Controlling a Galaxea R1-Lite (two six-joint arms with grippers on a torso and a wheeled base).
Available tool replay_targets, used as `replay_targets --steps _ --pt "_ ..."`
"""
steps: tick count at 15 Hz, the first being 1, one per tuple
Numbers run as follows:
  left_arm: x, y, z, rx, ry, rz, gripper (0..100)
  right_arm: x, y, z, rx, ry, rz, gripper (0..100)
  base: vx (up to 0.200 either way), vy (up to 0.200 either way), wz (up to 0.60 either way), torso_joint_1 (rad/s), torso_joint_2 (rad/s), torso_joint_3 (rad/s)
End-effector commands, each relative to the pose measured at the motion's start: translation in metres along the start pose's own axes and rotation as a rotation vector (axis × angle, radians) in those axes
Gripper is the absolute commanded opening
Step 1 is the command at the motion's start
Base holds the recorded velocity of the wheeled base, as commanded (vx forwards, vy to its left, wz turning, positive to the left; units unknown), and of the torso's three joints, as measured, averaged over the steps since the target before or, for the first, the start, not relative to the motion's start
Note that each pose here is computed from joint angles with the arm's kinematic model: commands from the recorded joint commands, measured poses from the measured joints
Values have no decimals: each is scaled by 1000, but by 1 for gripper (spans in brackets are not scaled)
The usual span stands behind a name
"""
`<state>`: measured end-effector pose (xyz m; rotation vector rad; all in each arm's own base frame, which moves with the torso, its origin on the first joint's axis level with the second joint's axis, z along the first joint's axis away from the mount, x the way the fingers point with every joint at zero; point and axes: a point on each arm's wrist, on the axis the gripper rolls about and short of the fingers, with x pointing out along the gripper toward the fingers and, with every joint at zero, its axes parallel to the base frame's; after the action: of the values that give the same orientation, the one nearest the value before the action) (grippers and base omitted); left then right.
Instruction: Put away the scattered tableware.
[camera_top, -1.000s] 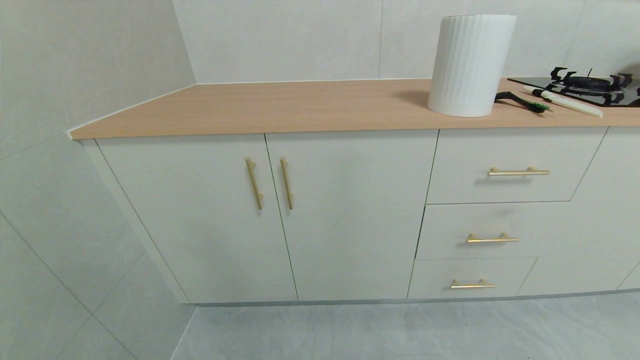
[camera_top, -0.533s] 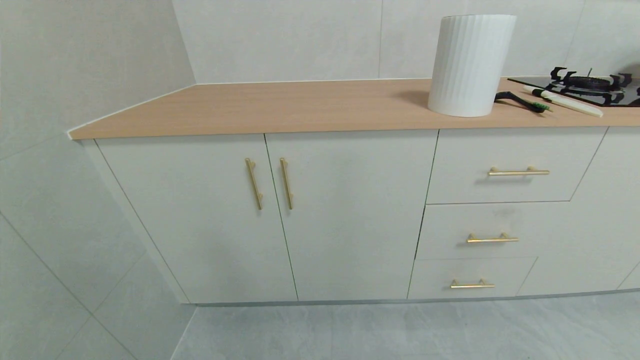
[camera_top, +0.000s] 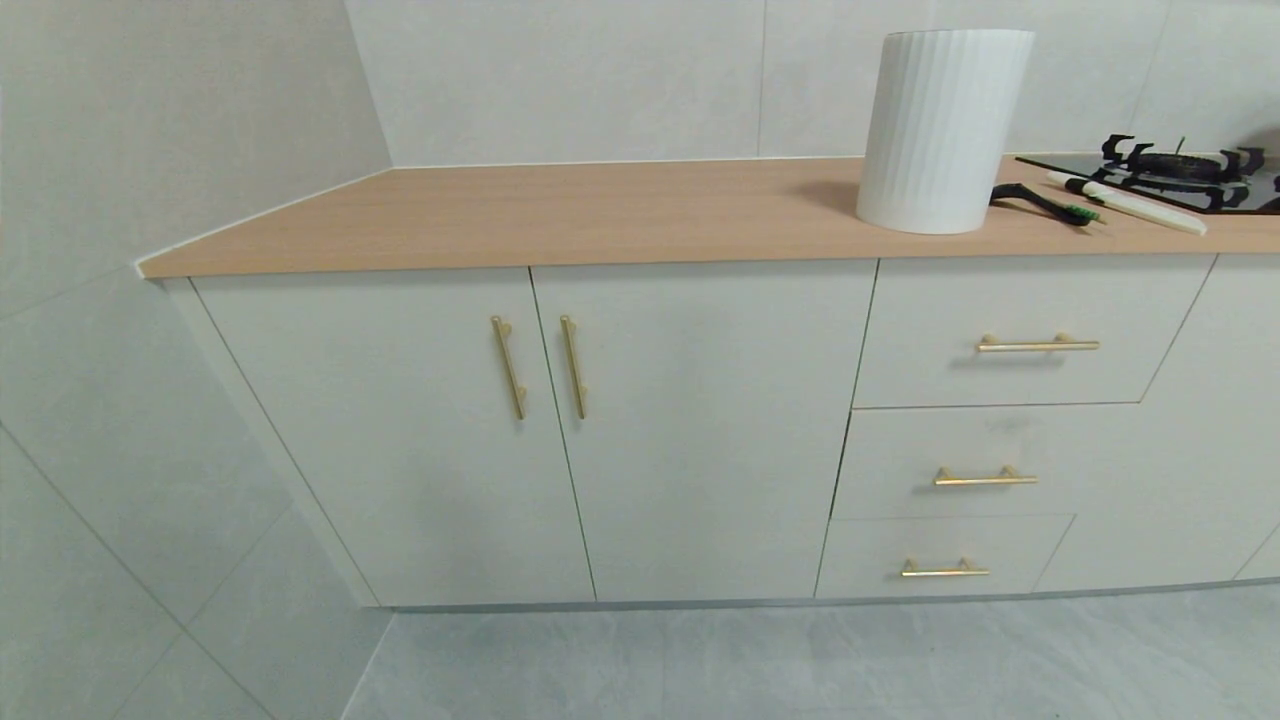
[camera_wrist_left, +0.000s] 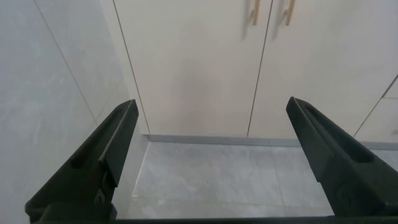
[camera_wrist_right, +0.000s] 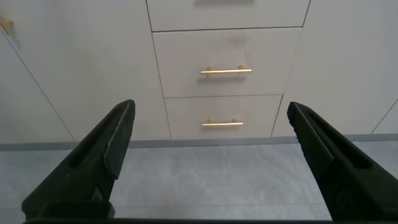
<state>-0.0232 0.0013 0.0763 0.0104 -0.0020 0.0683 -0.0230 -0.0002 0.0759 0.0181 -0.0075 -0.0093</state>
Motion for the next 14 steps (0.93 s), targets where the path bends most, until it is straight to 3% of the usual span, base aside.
replay_targets --steps 1,3,6,8,14 --pt "0 0 0 0 1 1 100 0 0 0 0 6 0 100 0 0 0 0 0 0" --pt "0 0 0 10 1 -1 100 0 0 0 0 6 0 100 0 0 0 0 0 0" --pt "0 0 0 -12 -1 1 100 0 0 0 0 6 0 100 0 0 0 0 0 0" --pt "0 0 0 -7 -1 -1 100 0 0 0 0 6 0 100 0 0 0 0 0 0" --pt "0 0 0 -13 1 -1 100 0 0 0 -3 6 2 100 0 -200 0 2 3 1"
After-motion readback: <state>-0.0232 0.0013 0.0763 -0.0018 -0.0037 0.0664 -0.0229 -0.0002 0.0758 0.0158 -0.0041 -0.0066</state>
